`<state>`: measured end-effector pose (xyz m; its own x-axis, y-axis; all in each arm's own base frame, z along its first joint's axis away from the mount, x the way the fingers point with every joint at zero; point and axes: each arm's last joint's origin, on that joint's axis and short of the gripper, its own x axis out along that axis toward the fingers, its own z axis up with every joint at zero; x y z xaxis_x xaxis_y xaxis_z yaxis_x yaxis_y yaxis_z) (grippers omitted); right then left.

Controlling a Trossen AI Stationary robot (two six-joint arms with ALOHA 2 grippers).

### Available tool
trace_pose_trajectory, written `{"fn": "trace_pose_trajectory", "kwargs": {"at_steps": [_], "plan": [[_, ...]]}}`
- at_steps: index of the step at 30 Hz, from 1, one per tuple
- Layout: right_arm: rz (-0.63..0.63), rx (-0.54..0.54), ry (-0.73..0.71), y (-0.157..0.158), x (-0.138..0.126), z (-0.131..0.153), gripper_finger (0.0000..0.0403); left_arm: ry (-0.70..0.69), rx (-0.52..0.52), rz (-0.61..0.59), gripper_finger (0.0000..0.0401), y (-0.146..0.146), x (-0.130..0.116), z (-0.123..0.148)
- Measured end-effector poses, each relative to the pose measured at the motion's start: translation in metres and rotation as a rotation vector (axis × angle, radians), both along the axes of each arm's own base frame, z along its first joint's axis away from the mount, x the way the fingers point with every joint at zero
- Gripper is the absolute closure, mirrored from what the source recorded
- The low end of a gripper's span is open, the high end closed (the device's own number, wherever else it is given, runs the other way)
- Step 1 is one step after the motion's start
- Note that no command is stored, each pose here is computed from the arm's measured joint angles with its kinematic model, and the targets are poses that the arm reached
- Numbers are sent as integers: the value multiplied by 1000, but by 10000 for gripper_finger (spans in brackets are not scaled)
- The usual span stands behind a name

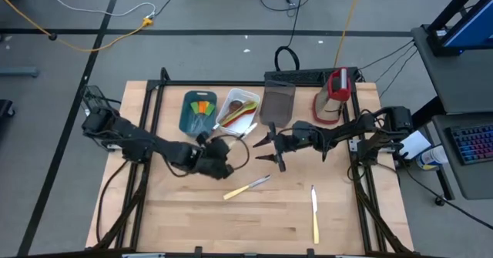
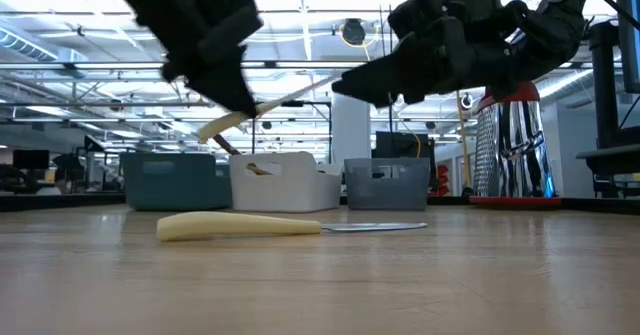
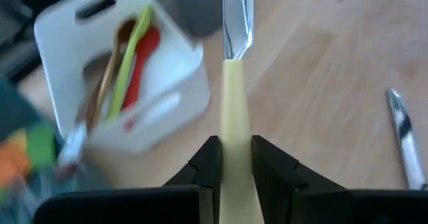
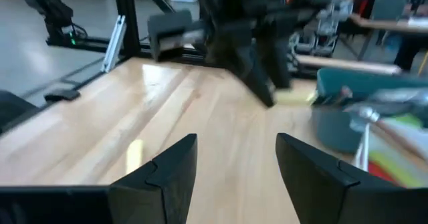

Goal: Pick & Place Kitchen Items
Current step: Put the left yellow table knife into the black bin

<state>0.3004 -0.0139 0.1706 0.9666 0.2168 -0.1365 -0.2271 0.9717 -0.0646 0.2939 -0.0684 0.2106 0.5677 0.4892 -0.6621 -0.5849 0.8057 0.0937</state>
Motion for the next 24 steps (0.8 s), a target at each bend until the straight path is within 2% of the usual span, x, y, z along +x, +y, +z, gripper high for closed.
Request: {"fn": "trace_pose_trajectory", "kwargs": {"at_steps": [6, 11, 16, 19, 24], "plan": [[-23, 122, 51, 2, 0, -2, 206, -96, 141, -179, 348, 19, 24, 18], [-146, 125, 28, 0, 1, 0, 206, -214, 160, -311, 342, 39, 39, 33], [-280, 108, 0, -3, 1, 1, 206, -304, 206, -357, 346, 59, 46, 43], [-348, 106, -63, -5, 1, 7, 206, -365, 208, -394, 347, 68, 49, 49], [-359, 87, -190, -6, 2, 19, 206, -432, 251, -391, 341, 78, 51, 57]]}}
